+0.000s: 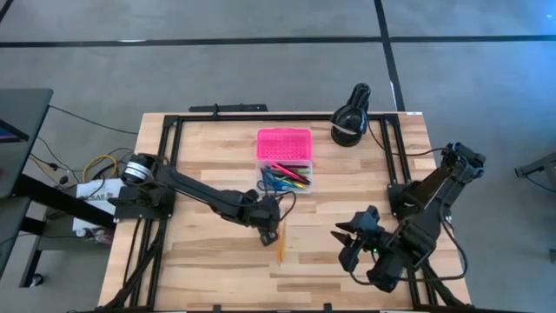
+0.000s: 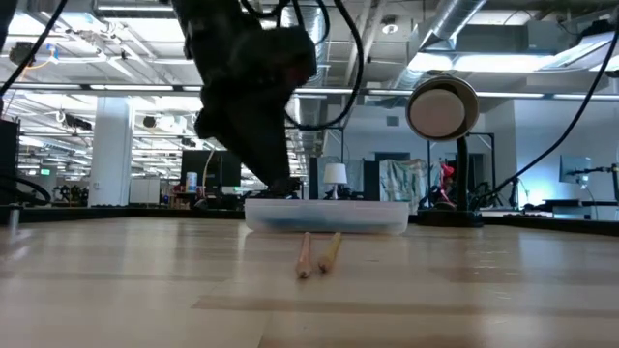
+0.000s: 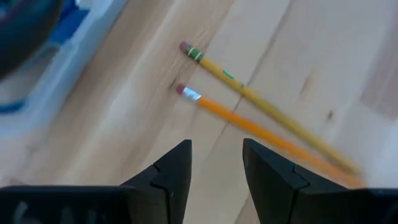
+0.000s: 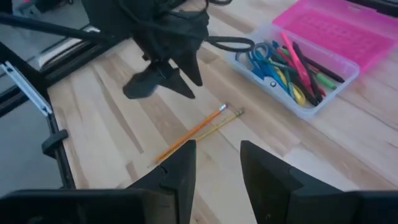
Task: Pick & place school supplies into a supply box
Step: Put the orange pencil into the pink supply box
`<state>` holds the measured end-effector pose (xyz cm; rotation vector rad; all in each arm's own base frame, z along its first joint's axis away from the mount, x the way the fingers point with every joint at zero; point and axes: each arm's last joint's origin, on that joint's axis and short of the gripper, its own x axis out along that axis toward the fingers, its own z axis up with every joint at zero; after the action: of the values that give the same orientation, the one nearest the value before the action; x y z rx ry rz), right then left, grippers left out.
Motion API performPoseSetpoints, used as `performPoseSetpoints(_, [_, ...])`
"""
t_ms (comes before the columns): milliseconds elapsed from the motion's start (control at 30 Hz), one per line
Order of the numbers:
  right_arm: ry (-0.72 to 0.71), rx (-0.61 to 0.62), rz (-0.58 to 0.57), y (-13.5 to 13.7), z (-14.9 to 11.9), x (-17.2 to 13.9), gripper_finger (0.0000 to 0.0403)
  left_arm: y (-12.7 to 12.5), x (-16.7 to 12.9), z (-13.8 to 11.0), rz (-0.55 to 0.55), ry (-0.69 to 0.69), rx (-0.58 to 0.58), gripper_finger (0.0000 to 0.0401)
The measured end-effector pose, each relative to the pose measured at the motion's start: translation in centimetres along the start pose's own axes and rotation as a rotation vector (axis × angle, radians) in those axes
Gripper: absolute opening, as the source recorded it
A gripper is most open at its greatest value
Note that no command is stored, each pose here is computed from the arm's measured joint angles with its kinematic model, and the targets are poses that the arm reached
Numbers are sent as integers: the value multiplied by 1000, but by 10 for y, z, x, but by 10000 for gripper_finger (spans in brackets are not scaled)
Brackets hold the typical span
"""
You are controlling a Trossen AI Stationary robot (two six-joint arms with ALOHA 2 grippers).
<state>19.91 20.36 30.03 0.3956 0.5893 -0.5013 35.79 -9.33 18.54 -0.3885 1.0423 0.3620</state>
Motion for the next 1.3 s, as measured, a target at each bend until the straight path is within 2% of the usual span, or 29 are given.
performPoseSetpoints(133, [8,-28,-26,-2,-3,2,117,-4,13,0,-20,-17,-153,137])
performPoseSetpoints(233, [8,-48,-30,-2,-2,1,117,-8,19,2,-60,-31,-214,137])
performPoseSetpoints(733, [15,-110,-57,-6,-3,1,117,-9,18,4,-44,-88,-278,140])
performPoseSetpoints(933, [14,-114,-58,-6,-3,1,117,-8,25,2,-33,-63,-322,168])
performPoseSetpoints(1133, [12,-117,-51,-6,-5,-1,117,-9,49,-8,-19,27,-401,197])
performPoseSetpoints(1300, [16,-118,-46,-7,-11,-1,117,-11,52,-11,-11,20,-420,208])
